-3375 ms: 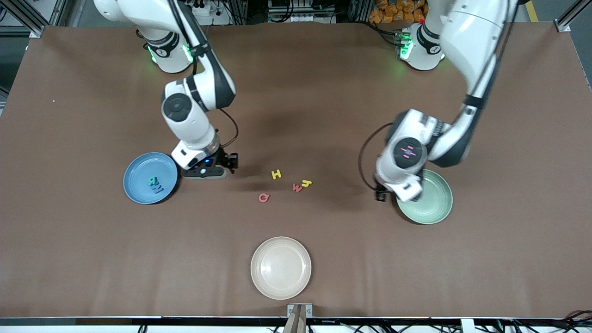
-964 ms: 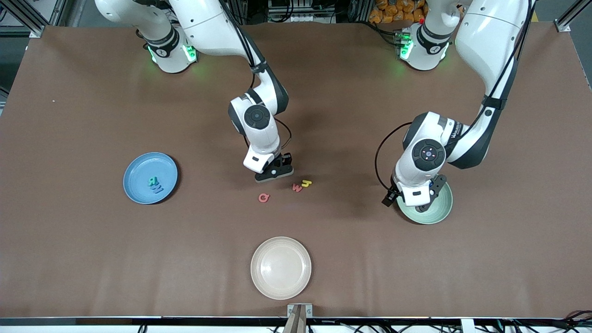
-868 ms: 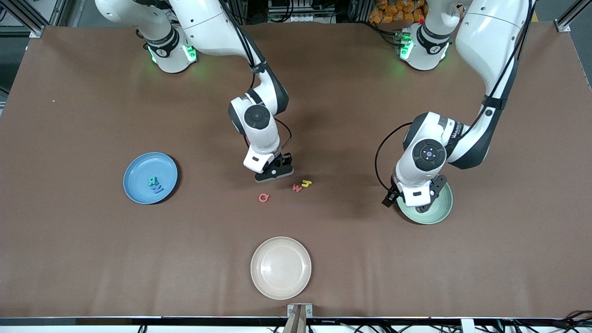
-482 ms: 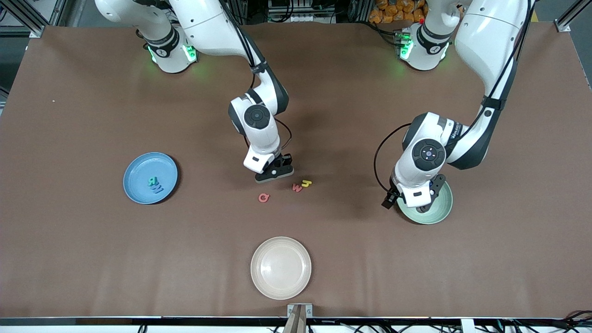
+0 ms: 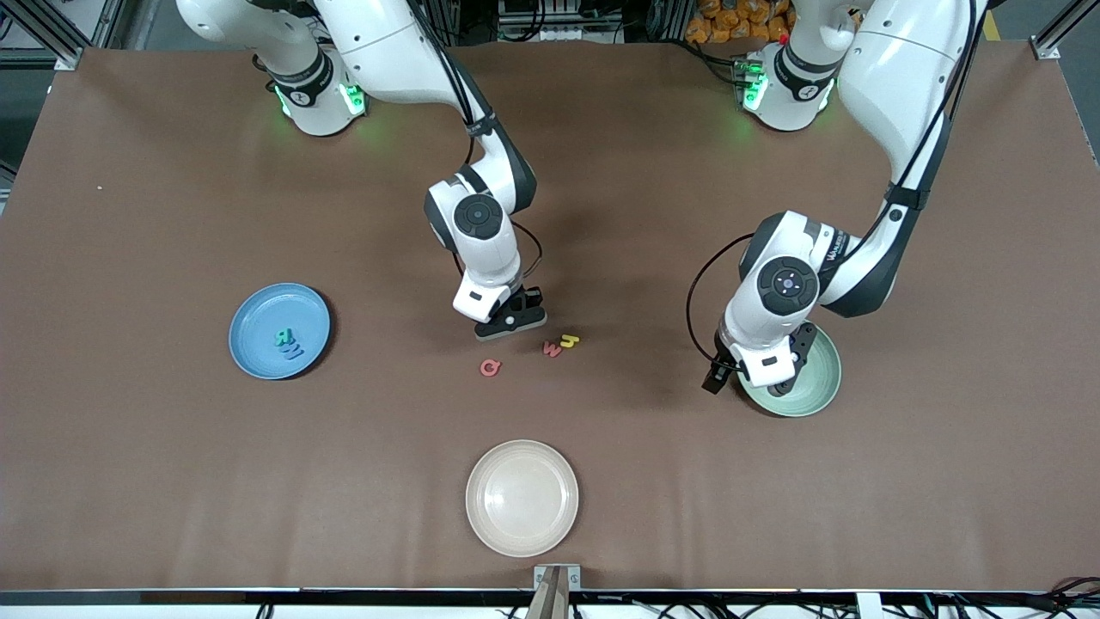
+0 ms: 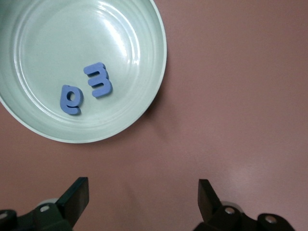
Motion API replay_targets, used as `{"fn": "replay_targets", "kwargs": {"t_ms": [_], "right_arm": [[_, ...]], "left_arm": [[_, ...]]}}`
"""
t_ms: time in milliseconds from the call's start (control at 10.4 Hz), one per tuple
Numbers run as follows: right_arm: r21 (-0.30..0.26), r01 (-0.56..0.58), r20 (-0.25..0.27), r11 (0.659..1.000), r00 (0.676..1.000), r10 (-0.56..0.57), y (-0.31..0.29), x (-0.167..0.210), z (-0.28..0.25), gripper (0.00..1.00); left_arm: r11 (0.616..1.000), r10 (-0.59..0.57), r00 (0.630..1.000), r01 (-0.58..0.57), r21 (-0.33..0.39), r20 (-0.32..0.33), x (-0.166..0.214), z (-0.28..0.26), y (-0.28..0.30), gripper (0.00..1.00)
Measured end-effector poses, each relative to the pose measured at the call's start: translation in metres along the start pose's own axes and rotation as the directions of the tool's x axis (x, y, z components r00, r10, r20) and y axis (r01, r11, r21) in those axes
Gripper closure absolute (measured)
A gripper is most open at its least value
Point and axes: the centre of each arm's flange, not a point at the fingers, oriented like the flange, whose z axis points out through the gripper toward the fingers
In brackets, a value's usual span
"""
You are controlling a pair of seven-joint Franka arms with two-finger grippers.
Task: Sort uppercase to blue plate, lowercase to green plate
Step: 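Release the a on the green plate while the right gripper grasps a letter, then drop the yellow H on the blue plate while the left gripper reaches h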
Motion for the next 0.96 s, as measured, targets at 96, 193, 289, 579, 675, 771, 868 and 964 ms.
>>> {"fn": "replay_targets", "kwargs": {"t_ms": [96,193,289,579,675,771,868,964], "right_arm": [[0.000,0.000,0.000,1.000,1.000,0.000,0.000,0.000,0.000,0.67],[0.000,0.000,-0.001,1.000,1.000,0.000,0.000,0.000,0.000,0.67],[-0.001,0.003,-0.003,1.000,1.000,-0.003,0.002,0.002,-0.001,0.67],[-0.022,0.047,0.073,0.999,0.996,-0.045,0.029,0.021,-0.016,0.67],[-0.020,0.064,0.108,0.998,0.992,-0.062,0.051,0.031,-0.029,0.67],[-0.010,0.083,0.143,0.996,0.986,-0.081,0.077,0.039,-0.045,0.67],[0.002,0.103,0.167,0.995,0.981,-0.102,0.107,0.046,-0.062,0.67],[0.011,0.130,0.175,0.991,0.976,-0.130,0.143,0.048,-0.077,0.67]], "left_arm": [[1.000,-0.004,1.000,0.004,-0.004,0.000,-0.003,-0.001,0.001,0.00],[1.000,-0.009,1.000,0.009,-0.013,0.002,-0.007,-0.001,0.002,0.00],[1.000,-0.016,1.000,0.017,-0.024,0.004,-0.012,-0.003,0.004,0.00],[0.999,-0.040,0.999,0.040,-0.034,0.015,-0.024,-0.004,0.007,0.00],[0.997,-0.059,0.998,0.060,-0.042,0.025,-0.028,-0.006,0.009,0.00],[0.996,-0.072,0.997,0.074,-0.051,0.032,-0.035,-0.009,0.015,0.00],[0.995,-0.086,0.996,0.088,-0.055,0.039,-0.050,-0.006,0.021,0.00],[0.993,-0.103,0.994,0.105,-0.051,0.047,-0.070,0.001,0.027,0.00]]}}
